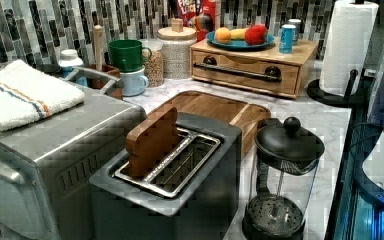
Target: Open the drawer.
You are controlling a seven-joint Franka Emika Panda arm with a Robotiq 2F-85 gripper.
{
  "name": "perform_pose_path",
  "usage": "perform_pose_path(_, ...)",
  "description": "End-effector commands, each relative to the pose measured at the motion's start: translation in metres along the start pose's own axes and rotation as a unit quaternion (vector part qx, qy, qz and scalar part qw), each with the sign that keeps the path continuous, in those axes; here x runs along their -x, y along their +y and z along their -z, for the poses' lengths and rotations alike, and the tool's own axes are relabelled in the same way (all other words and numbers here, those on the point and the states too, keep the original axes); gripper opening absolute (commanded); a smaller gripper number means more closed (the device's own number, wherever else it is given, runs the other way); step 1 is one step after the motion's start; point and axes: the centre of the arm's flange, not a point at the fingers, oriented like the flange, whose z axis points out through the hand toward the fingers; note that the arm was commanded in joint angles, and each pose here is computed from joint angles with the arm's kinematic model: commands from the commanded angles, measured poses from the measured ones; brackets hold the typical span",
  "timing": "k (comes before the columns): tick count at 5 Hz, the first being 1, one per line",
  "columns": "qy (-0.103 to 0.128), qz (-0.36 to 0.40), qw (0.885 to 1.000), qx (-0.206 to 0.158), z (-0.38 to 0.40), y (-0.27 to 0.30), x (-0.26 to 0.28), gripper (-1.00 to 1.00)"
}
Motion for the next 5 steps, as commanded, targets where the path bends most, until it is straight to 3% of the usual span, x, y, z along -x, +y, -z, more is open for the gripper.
perform_pose_path(1,0.0,0.004,1.0,-0.001,0.0,0.0,0.0,1.0)
perform_pose_path(2,-0.008,0.007,1.0,-0.006,-0.003,0.005,-0.003,1.0)
perform_pose_path(3,-0.002,0.072,0.997,0.009,-0.014,0.026,-0.007,1.0)
perform_pose_path(5,0.003,0.198,0.98,0.022,-0.035,0.087,-0.022,1.0)
